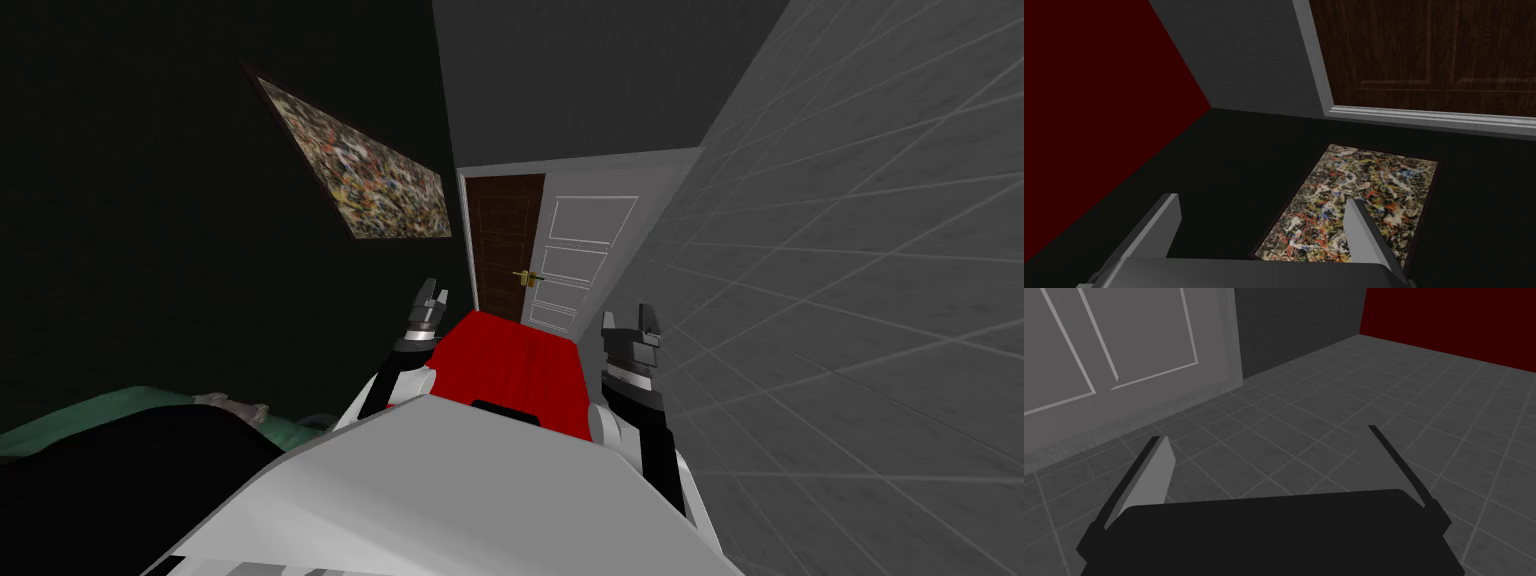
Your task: Pull the door open
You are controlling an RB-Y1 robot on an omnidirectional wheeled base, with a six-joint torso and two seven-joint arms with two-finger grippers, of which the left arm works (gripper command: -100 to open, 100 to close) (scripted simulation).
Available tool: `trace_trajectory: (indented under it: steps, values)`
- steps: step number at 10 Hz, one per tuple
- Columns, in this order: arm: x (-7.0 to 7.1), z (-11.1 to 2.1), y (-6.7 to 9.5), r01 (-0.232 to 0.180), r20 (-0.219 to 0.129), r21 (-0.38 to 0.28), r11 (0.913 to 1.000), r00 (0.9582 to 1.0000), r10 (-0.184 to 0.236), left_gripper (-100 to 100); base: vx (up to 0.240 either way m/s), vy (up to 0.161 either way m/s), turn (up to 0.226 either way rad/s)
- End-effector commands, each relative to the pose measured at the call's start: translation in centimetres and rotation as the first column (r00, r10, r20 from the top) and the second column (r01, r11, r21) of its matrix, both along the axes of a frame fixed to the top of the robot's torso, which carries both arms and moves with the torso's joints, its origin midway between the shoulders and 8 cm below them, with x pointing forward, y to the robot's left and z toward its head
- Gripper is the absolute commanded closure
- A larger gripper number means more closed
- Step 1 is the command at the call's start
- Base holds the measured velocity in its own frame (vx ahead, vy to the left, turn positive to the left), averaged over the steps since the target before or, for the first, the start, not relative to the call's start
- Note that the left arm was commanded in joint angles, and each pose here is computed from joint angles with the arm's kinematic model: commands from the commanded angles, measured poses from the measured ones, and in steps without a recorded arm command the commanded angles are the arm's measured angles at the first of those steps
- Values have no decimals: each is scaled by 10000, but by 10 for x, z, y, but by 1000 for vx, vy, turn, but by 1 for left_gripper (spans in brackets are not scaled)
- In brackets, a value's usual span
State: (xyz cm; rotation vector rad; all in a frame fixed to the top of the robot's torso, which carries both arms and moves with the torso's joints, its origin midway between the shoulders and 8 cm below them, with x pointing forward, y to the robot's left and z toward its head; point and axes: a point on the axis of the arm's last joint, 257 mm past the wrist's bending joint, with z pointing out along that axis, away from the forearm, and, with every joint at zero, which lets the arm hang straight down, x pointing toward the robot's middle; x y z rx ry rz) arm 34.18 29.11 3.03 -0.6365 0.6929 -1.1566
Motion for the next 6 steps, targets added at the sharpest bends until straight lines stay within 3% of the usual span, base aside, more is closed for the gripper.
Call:
trace_trajectory:
  steps: [1, 6]
  values:
    - [8, -11, 1, 123, -218, -63, 9999, 9997, -125, -100, 91, -27, -65]
    - [32, -46, 6, 435, -890, -300, 9986, 9950, -460, -100, 142, -23, -74]
